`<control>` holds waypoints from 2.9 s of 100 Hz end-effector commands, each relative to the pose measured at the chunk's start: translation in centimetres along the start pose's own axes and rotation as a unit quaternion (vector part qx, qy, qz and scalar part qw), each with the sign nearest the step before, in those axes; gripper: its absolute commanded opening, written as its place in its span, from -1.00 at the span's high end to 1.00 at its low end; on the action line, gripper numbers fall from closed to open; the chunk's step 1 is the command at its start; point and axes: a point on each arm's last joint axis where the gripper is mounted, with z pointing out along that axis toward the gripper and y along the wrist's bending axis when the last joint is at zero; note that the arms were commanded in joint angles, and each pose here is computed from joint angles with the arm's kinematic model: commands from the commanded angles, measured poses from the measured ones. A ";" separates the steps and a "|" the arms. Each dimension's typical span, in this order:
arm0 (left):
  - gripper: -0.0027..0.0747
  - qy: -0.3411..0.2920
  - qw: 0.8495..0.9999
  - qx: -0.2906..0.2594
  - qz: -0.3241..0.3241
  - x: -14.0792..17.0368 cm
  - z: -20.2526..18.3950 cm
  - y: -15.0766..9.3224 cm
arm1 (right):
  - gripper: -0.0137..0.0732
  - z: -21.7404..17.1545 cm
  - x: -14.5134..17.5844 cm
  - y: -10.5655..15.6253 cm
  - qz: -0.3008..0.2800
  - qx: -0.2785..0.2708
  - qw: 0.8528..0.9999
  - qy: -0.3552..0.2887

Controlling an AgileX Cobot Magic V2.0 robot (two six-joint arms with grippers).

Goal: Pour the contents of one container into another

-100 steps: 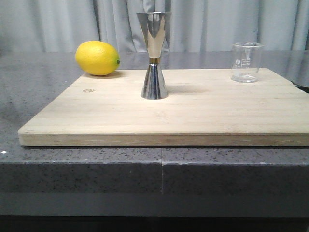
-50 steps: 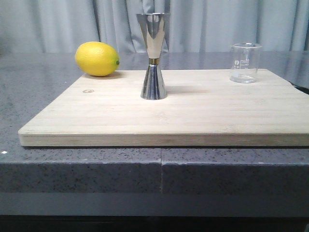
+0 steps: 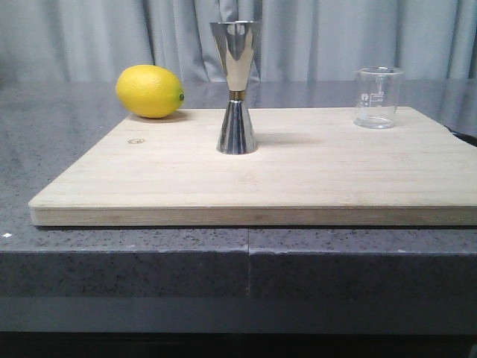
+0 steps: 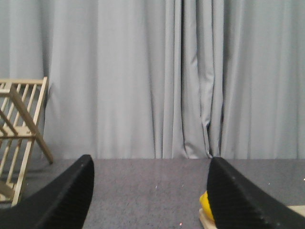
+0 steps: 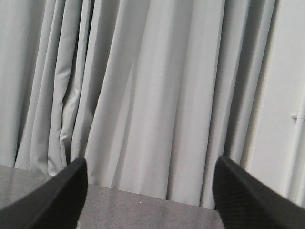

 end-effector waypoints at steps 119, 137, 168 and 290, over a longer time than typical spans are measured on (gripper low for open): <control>0.73 0.049 0.998 -0.009 -0.024 3.1 0.0 0.1 | 0.68 -1.7 3.4 0.1 0.037 0.021 0.998 0.044; 0.99 0.049 0.998 -0.009 -0.024 3.1 0.0 0.1 | 0.80 -1.7 3.5 -0.1 0.036 0.031 0.998 0.044; 0.99 0.049 0.998 -0.009 -0.024 3.1 0.0 0.1 | 0.80 -1.7 3.6 0.0 0.059 0.024 0.997 0.051; 0.99 0.043 0.999 0.025 -0.021 9.3 -1.8 -0.5 | 0.80 -1.8 3.8 0.0 0.087 0.028 0.994 0.059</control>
